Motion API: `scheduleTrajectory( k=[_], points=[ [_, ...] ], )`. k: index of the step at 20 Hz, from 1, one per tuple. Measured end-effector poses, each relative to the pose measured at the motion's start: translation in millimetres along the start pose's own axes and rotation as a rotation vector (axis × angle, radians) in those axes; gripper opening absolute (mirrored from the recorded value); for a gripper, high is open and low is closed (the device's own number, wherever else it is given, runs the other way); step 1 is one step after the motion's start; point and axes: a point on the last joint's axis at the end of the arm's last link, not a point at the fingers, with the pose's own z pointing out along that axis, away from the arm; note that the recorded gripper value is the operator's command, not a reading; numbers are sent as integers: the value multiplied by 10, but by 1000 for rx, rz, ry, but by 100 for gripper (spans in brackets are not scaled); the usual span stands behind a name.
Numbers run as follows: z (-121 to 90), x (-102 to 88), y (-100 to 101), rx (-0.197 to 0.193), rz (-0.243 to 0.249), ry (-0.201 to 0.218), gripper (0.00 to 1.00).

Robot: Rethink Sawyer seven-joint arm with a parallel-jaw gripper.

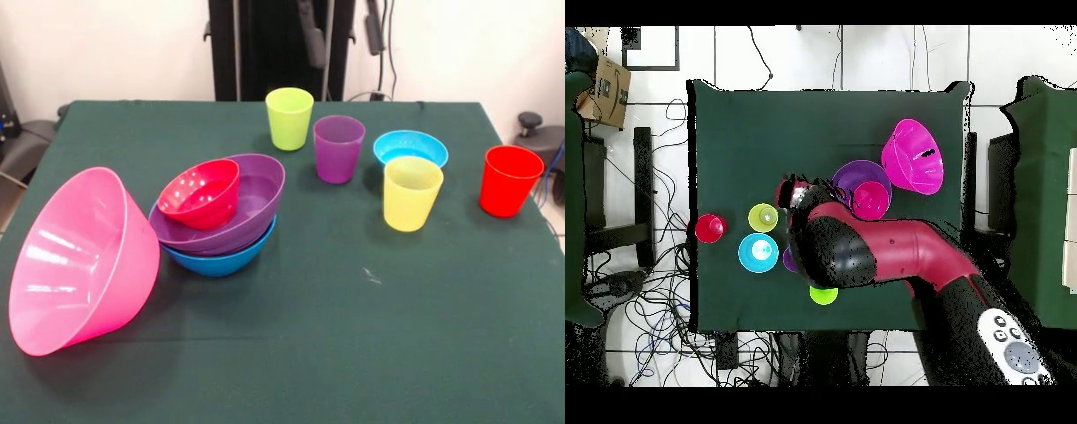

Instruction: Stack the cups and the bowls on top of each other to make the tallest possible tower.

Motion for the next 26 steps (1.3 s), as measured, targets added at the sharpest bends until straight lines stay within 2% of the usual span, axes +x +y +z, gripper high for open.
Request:
scheduleTrajectory(
  k=[2,5,8,12,16,21,26],
  points=[
    [28,54,70,0,-11,4,100],
    [125,224,320,6,-48,16,100],
    [170,325,433,15,-67,27,100],
    [298,571,736,43,-106,52,100],
    [395,659,875,60,-113,55,100],
    [492,712,877,84,-101,42,100],
    [571,713,682,134,-77,35,100]
  ],
)
